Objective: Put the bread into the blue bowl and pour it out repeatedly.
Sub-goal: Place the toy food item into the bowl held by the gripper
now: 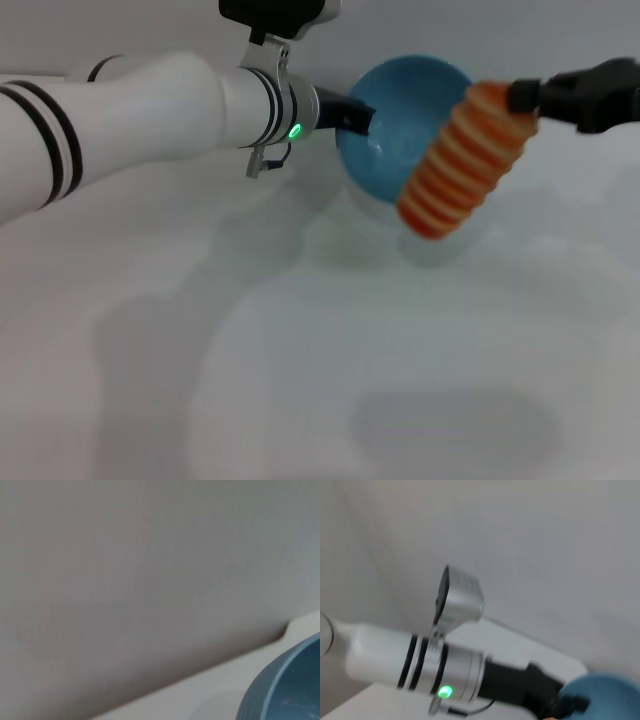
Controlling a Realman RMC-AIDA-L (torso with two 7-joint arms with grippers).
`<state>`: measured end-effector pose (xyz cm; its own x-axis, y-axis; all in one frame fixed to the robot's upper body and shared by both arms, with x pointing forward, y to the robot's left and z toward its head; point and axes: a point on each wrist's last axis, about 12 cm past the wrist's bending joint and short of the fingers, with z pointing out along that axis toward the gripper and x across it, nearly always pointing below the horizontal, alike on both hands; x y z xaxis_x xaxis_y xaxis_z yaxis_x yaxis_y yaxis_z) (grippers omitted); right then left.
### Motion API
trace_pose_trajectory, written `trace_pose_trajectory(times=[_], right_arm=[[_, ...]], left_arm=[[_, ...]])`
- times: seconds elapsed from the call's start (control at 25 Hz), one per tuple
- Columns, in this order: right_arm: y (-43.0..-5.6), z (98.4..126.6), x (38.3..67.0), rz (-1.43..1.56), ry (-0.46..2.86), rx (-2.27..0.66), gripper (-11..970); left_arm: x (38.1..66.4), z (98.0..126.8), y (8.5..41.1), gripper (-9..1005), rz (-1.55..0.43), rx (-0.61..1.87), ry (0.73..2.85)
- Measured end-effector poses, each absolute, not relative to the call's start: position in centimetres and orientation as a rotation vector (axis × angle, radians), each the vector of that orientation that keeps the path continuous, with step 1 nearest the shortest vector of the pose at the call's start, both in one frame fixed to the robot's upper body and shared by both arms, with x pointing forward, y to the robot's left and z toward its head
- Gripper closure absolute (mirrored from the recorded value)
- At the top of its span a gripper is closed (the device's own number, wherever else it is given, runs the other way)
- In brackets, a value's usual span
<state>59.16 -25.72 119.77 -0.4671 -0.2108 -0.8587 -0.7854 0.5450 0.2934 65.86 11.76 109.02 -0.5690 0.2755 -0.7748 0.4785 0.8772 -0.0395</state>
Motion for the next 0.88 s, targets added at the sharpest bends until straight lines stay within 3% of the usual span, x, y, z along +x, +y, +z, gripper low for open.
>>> trace_pose_trajectory(times=[0.36,0.88], right_arm=[[-27.7,120.7,58.9,0.863,1.936,-0.729,923],[-27.7,115.8,59.4,0.907,2.021,-0.621,922]], left_arm=[[65.0,109.1,10.2,997,-0.36,0.641,2.292],[64.1,109.9,8.3,996,-0.428,0.736,2.324]])
